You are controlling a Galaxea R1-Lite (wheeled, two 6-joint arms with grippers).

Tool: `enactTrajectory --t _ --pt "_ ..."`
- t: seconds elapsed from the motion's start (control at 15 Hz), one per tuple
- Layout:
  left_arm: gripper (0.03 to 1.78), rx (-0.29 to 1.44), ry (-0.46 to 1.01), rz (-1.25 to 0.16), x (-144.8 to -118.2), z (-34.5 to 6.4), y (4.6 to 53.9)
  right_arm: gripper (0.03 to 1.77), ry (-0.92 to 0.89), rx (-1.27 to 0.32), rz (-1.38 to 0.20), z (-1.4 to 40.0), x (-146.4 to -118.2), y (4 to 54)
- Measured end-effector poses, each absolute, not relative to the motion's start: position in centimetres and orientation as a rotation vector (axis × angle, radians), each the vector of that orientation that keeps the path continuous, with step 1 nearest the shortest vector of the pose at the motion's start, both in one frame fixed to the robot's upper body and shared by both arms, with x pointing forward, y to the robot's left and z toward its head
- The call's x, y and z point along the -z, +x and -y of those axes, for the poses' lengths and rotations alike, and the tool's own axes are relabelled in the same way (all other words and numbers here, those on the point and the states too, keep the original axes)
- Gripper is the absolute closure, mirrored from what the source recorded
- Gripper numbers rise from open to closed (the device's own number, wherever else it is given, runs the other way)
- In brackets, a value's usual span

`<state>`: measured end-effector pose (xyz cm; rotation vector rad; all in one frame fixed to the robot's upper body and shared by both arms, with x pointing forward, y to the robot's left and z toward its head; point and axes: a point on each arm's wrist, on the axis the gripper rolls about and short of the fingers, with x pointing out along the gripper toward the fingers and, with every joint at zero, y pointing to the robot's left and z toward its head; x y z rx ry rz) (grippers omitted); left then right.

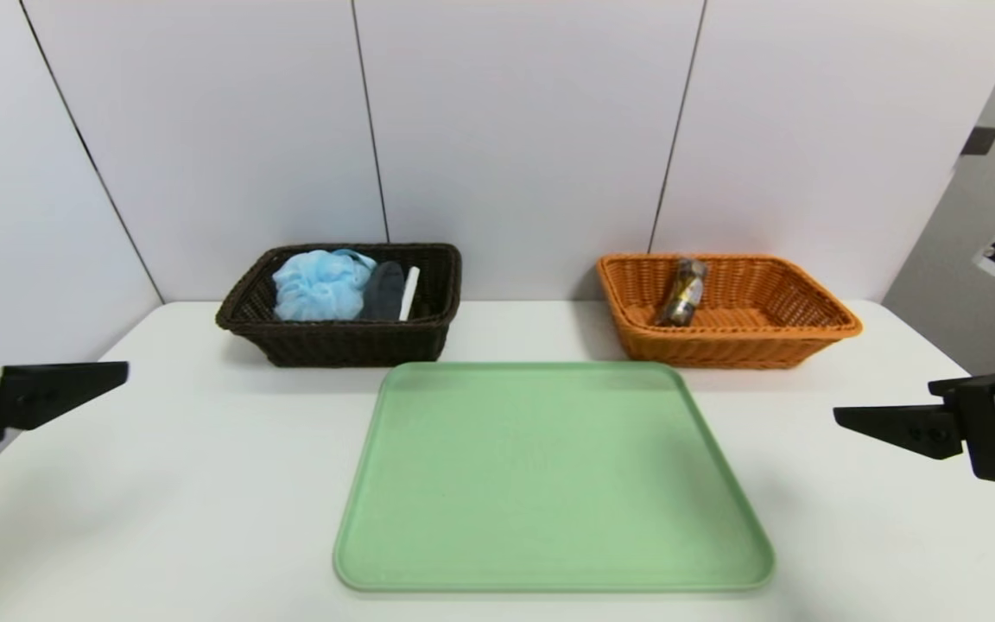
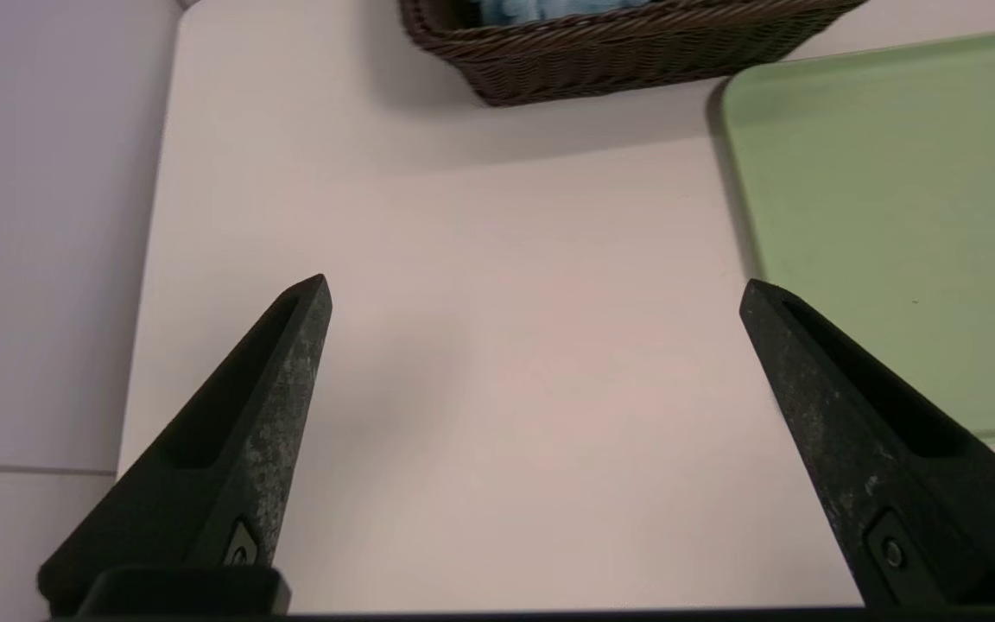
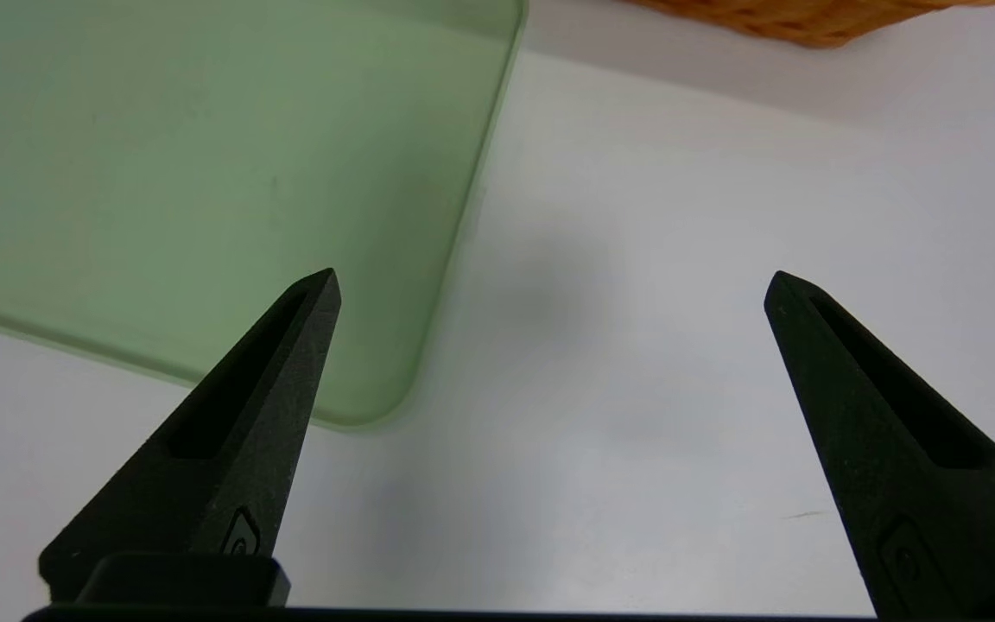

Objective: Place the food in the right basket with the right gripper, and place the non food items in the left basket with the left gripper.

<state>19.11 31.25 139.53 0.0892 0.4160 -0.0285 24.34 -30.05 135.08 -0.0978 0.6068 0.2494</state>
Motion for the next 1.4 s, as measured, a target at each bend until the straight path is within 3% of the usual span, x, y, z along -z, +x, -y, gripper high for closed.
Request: enactTrajectory --t 0.27,0.87,1.2,1.4 --pt "0.13 -0.099 0.056 -0.35 -137.1 -33.3 13.8 0.1 -0.093 -0.124 -0.52 32.0 -134.1 19.9" --pt "0.12 -0.199 0.05 -0.256 -127.0 -33.9 4.8 0.1 -0.072 0.07 -0.259 34.1 -127.6 8.6" --pt "0.12 -0.125 0.137 -0.125 -123.1 -33.7 3.8 0.1 -0.061 0.11 -0.002 34.1 -126.2 8.4" --pt "0.12 -0.122 0.152 -0.05 -122.0 -33.7 4.6 0.1 -0.098 0.267 0.148 34.5 -126.7 8.4"
